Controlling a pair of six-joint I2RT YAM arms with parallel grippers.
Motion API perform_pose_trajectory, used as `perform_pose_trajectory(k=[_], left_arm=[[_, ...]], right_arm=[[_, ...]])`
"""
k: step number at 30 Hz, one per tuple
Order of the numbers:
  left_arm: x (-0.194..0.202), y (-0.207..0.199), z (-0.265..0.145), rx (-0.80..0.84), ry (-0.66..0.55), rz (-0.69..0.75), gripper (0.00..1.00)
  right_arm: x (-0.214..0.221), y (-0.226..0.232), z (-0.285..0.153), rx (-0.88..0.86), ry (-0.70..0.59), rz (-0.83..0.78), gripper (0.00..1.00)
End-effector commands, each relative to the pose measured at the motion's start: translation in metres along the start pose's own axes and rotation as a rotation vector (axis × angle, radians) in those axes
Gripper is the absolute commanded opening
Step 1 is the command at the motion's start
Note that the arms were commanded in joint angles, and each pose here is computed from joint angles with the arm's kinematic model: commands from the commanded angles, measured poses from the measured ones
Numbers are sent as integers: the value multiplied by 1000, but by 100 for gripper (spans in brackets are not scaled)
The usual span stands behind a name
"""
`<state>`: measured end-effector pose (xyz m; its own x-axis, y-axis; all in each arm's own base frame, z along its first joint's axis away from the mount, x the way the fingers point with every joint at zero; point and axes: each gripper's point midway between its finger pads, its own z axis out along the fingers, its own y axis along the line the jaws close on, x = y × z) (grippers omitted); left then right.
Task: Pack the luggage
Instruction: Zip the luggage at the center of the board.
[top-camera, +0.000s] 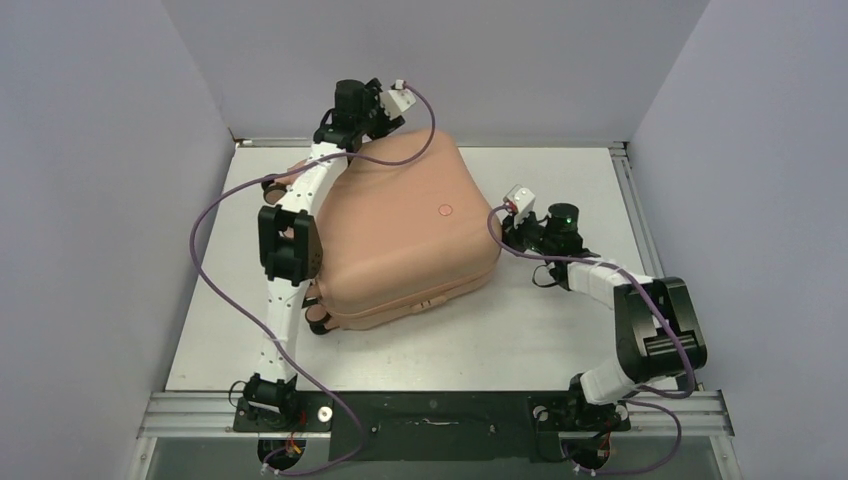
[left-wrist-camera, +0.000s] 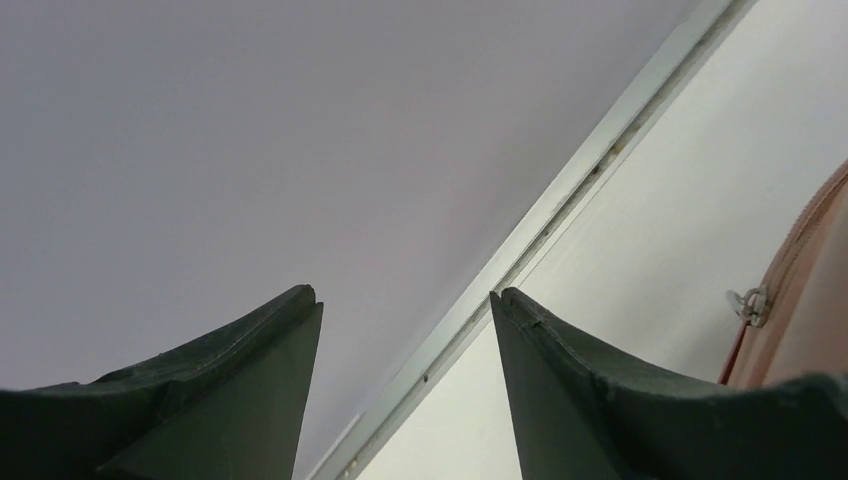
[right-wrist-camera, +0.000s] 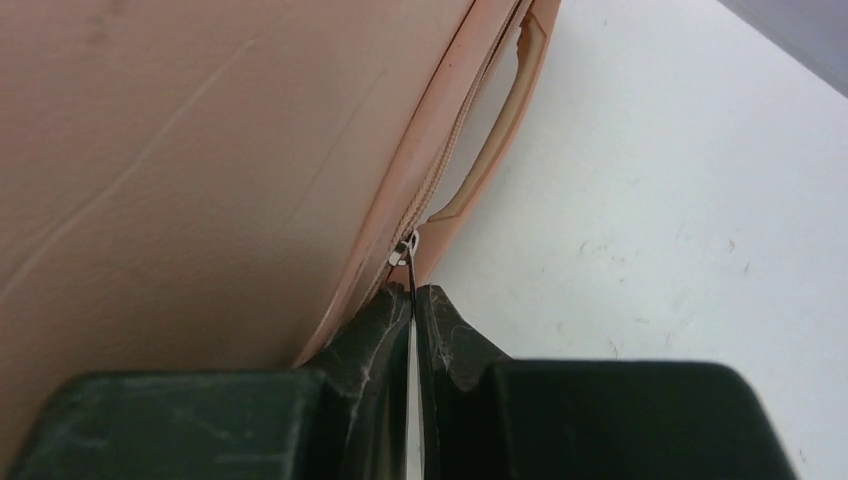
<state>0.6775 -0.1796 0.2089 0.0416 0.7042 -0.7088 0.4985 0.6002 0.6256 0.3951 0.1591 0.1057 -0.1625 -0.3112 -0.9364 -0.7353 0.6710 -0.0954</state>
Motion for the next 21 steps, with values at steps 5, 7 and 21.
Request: perform_pose_trajectory(k=[5,7,21], left_arm=[[-68,-201,-20,605,-104,23,63],[-71,-215,-25,644,-105,24,63],[-84,-241,-41,737,-112,18,58]], right_arm=[[-2,-40,-36,119,-28,-3,5],[-6,-63,-38,176,-46,14,5],[-34,-143,41,344,-45,102,5]])
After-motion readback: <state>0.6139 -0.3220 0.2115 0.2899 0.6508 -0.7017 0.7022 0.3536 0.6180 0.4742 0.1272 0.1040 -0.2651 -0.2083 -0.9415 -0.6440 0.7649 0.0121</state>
